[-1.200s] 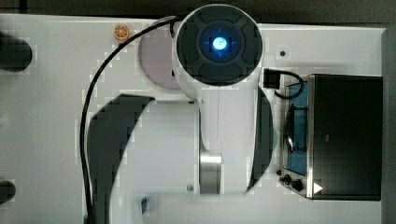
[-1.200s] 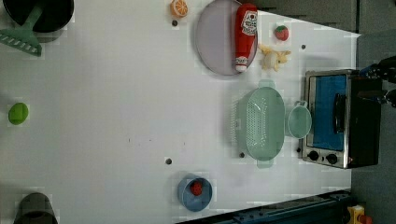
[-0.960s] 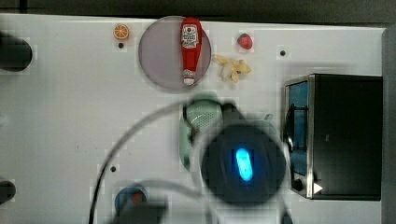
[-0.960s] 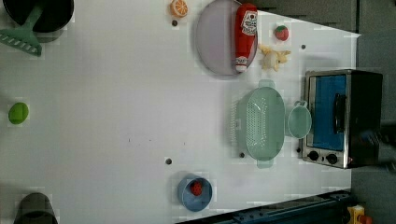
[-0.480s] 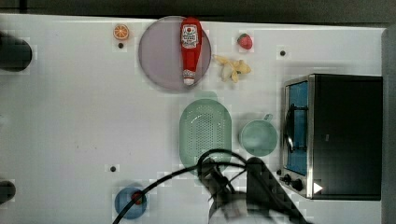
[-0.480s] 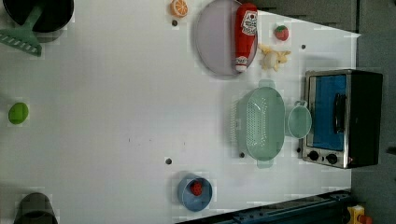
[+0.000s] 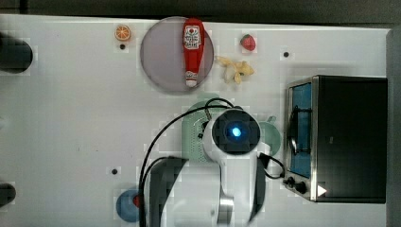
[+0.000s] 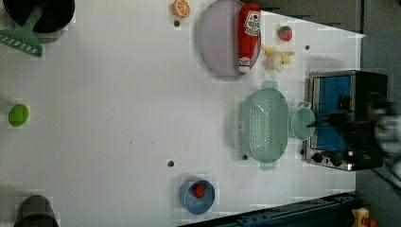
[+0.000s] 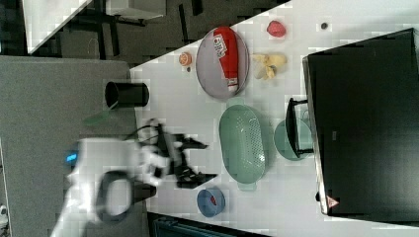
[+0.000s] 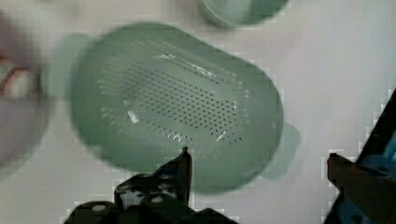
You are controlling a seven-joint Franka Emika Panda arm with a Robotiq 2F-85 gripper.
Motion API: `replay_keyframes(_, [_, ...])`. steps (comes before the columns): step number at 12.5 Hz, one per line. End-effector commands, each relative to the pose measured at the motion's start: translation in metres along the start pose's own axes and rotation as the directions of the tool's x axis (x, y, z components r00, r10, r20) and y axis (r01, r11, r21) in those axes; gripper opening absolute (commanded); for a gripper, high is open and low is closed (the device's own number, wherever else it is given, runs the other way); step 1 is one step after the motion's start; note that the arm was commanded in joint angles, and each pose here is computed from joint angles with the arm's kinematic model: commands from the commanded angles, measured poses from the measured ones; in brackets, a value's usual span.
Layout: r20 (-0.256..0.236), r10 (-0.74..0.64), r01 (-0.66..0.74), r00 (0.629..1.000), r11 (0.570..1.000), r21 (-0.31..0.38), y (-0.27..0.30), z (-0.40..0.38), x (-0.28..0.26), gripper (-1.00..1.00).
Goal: Drag strainer right to left.
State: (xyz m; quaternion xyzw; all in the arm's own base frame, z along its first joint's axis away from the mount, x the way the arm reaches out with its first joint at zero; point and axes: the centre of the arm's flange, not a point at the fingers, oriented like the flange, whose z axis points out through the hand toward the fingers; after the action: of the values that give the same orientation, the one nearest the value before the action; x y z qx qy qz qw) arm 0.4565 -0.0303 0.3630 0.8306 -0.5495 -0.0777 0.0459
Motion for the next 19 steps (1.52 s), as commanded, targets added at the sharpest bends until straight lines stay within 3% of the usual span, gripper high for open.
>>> replay_keyframes(1, [-0.044,0.111,-0.109,0.993,0.992,0.056,-0.011,0.035,-0.001,1.00])
replay_keyframes(4, [-0.061,0.122,-0.115,0.991,0.988,0.105,-0.034,0.089,0.002,1.00])
replay_keyframes(9, [-0.028,0.340,-0.332,0.940,0.930,0.156,-0.060,0.166,-0.022,1.00])
replay_keyframes(19, [-0.020,0.283,-0.276,0.959,0.949,0.152,-0.081,0.211,-0.070,1.00])
